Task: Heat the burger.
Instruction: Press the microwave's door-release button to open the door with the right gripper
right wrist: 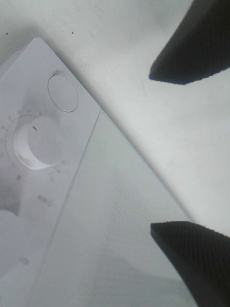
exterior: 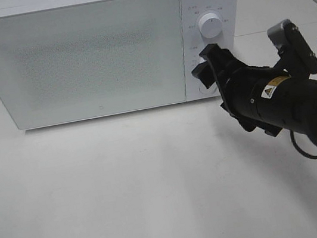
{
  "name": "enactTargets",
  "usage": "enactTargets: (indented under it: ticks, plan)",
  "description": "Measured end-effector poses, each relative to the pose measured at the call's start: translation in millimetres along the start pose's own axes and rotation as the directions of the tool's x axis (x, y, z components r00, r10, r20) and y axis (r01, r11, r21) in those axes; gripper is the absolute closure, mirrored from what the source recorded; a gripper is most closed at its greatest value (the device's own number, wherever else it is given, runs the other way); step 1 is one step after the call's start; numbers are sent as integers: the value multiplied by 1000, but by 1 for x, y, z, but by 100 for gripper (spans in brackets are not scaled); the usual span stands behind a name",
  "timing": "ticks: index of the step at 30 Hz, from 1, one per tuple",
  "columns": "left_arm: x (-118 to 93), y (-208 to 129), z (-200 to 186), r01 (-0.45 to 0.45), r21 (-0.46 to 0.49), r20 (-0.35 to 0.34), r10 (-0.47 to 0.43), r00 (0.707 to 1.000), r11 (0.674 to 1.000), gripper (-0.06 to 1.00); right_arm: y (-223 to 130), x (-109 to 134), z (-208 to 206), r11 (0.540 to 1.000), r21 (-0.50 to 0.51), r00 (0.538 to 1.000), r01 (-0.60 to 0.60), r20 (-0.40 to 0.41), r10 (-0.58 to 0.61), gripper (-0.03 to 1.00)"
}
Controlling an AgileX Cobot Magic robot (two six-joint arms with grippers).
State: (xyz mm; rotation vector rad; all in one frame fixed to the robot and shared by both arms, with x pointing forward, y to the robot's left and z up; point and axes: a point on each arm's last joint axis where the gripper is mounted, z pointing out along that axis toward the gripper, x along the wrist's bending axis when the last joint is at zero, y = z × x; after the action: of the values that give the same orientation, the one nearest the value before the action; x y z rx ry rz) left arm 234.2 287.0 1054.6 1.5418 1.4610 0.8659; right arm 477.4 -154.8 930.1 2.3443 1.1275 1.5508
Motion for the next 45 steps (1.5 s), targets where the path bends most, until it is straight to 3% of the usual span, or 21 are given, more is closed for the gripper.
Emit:
enactTargets:
  ticks: [1,3,5,6,7,9,10,11,12,15,16,17,18,19,21,22,24,25,35,40,45]
  plan:
    - [0,0,0,0,0,0,0,1000,1000,-2,0,0,0,1000,0,1000,0,0,0,20]
    - [0,0,0,0,0,0,0,1000,1000,-2,0,3,-10,977,79,979,199,21,-201,20]
    - [0,0,0,0,0,0,0,1000,1000,-2,-2,3,-14,956,119,962,267,26,-272,20]
    - [0,0,0,0,0,0,0,1000,1000,-2,-4,5,-19,904,198,920,380,19,-391,20]
    - [0,0,0,0,0,0,0,1000,1000,-2,-4,5,-19,904,198,920,380,19,-391,20]
    - [0,0,0,1,0,0,-1,1000,1000,-2,-8,11,-24,793,309,839,525,-27,-544,20]
    - [0,0,0,1,0,0,-1,1000,1000,-2,-8,11,-24,793,309,839,525,-27,-544,20]
    - [0,0,0,1,0,0,-1,1000,1000,-2,-10,15,-26,712,363,780,601,-73,-621,20]
    - [0,0,0,1,0,0,-1,1000,1000,-2,-10,15,-26,712,363,780,601,-73,-621,20]
    - [0,0,0,1,0,0,-1,1000,1000,-2,-13,23,-33,558,456,684,693,-170,-709,20]
    - [0,0,0,1,0,0,-1,1000,1000,-2,-13,23,-33,558,456,684,693,-170,-709,20]
    - [0,0,0,1,0,0,-1,1000,1000,-2,-13,28,-37,504,479,652,718,-210,-729,20]
    - [0,0,0,1,0,0,-1,1000,1000,-2,-13,28,-37,504,479,652,718,-210,-729,20]
    - [0,0,0,1,0,0,-1,1000,1000,-2,-13,30,-41,453,501,623,737,-244,-743,20]
    - [0,0,0,1,0,0,-1,1000,1000,-2,-13,32,-43,434,515,616,740,-257,-745,20]
    - [0,0,0,1,0,0,-1,1000,1000,-2,-12,34,-49,391,535,594,749,-280,-755,20]
    - [0,0,0,1,0,0,-1,1000,1000,-2,-11,35,-51,370,537,578,758,-289,-763,20]
    - [0,0,0,1,0,0,-1,1000,1000,-2,-7,37,-57,332,543,549,771,-303,-779,20]
    - [0,0,0,1,0,0,-1,1000,1000,-2,17,51,-93,330,491,497,807,-261,-827,20]
    - [0,0,0,1,0,0,-1,1000,1000,-2,35,51,-136,321,460,459,828,-227,-859,20]
    - [0,0,0,1,0,0,-1,1000,1000,-2,42,50,-160,332,436,458,836,-224,-860,20]
